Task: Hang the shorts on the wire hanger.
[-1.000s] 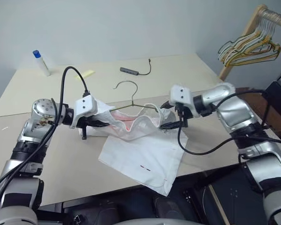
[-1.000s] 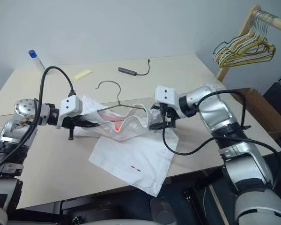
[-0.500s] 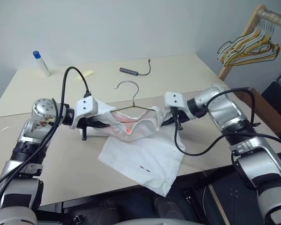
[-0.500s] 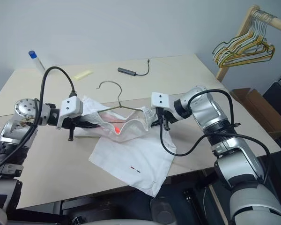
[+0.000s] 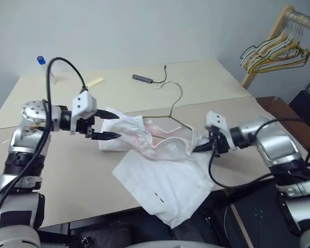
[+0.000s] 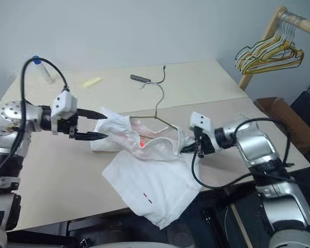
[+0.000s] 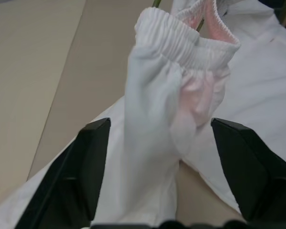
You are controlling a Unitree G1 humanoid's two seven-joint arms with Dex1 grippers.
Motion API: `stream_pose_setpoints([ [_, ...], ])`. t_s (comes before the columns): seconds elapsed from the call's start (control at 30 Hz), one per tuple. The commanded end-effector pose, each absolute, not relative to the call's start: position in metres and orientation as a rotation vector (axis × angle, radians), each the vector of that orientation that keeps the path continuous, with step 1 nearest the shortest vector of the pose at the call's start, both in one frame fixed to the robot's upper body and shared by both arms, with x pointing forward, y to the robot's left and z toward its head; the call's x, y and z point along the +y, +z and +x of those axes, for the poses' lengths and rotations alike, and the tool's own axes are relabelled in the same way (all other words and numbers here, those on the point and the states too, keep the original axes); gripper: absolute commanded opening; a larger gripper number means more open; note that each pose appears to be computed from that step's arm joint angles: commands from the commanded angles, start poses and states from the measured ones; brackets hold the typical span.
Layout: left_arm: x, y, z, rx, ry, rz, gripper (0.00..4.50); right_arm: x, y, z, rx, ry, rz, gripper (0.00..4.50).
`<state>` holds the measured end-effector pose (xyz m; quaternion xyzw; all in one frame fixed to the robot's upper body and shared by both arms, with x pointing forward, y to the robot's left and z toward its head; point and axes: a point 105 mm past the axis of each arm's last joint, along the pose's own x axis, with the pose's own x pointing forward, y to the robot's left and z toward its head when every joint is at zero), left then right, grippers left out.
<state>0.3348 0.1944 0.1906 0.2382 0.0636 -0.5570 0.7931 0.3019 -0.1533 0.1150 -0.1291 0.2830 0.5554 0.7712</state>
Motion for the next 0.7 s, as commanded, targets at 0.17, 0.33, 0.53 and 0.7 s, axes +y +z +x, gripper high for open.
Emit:
stream_pose_setpoints([
  [0.17,0.173,0.271,0.34,-0.225,-0.966,0.221,4.48,-0.206,0.115,0.289,0.628,0.735,-0.026,0.0],
  [0.33,0.131,0.296,0.309,-0.313,-1.075,-0.049,4.48,-0.245,0.122,0.282,0.609,0.392,0.075,0.0],
  [0.53,0.108,0.308,0.297,-0.318,-1.156,-0.136,4.48,-0.28,0.136,0.282,0.624,0.132,0.207,0.0],
  [0.7,0.099,0.31,0.296,-0.312,-1.216,-0.127,4.48,-0.315,0.154,0.3,0.568,-0.101,0.271,0.0],
])
